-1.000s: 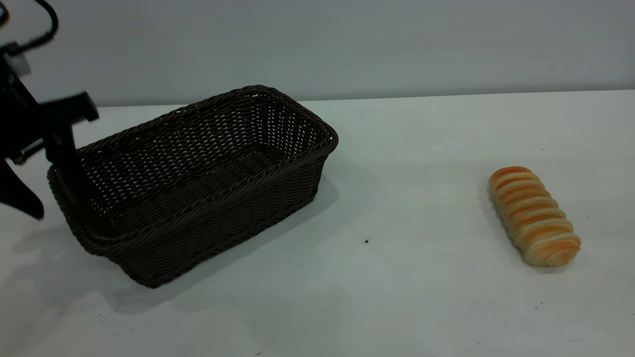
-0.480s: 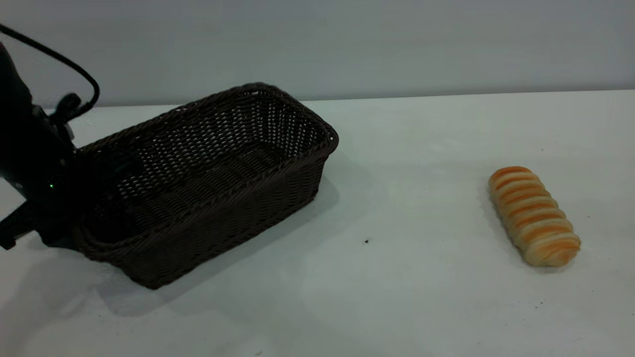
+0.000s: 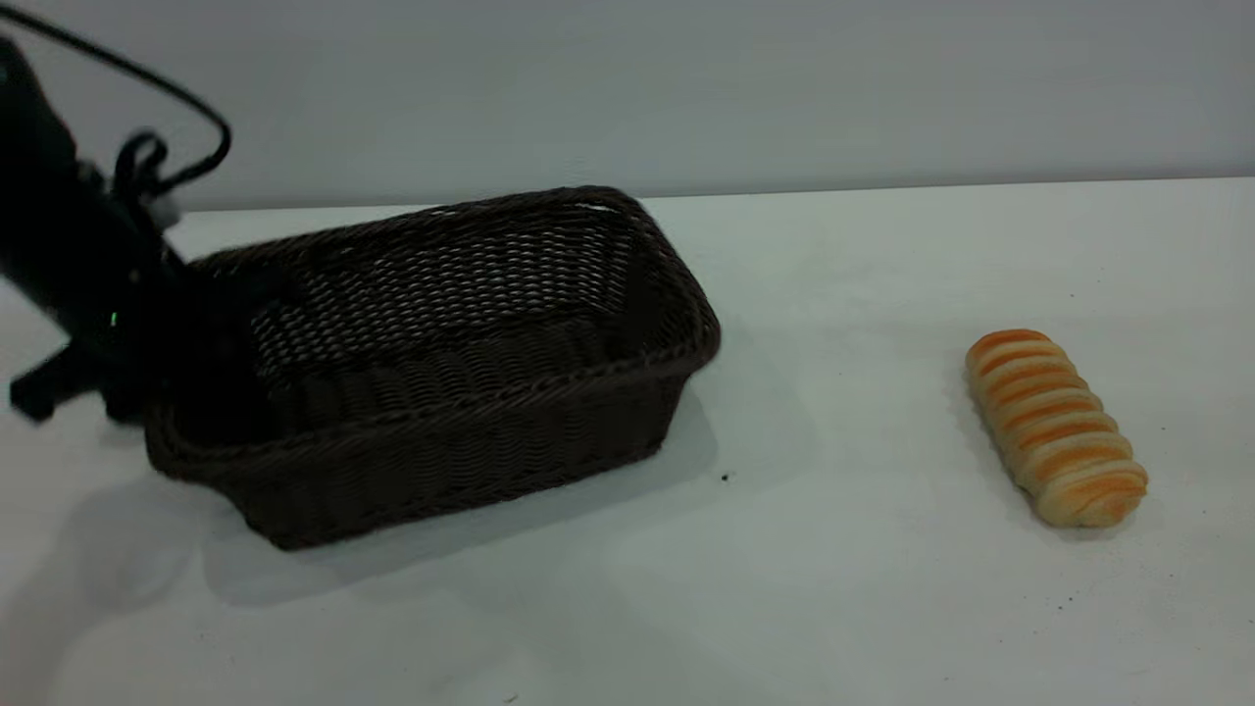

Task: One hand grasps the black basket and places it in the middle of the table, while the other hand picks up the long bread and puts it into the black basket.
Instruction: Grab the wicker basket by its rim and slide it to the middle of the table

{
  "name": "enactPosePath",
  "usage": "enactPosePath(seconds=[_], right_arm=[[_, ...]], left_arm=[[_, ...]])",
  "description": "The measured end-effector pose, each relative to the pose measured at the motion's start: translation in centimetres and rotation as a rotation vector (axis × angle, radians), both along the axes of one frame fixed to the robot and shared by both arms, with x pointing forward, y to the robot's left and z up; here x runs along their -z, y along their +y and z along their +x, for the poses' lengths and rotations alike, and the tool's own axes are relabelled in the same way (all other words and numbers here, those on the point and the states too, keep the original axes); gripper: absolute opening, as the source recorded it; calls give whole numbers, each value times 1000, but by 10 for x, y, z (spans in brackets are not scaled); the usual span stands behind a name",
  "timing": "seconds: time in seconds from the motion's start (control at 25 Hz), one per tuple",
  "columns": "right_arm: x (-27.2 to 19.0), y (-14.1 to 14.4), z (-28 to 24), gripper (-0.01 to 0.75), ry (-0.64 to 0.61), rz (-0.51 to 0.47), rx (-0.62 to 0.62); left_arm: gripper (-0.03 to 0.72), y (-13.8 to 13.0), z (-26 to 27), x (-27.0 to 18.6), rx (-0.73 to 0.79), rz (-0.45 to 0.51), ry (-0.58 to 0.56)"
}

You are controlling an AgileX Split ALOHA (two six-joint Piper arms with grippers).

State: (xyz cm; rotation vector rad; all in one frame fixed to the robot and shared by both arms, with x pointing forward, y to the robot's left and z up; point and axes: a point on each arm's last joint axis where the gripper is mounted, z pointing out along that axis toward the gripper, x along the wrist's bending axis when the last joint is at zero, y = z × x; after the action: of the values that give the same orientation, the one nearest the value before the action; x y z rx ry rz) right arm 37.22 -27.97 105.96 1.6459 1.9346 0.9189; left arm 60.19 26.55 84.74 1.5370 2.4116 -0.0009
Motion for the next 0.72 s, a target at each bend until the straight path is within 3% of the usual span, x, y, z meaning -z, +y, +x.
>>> enactPosePath(seconds=[0.36,0.72], right_arm=[[0,0,0,420,1,1,0],[1,0,-1,420,17,3,-2]], left_arm=[[362,-10,42,-19,321,17,-19],[360,-22,43,3,356,-19,43]])
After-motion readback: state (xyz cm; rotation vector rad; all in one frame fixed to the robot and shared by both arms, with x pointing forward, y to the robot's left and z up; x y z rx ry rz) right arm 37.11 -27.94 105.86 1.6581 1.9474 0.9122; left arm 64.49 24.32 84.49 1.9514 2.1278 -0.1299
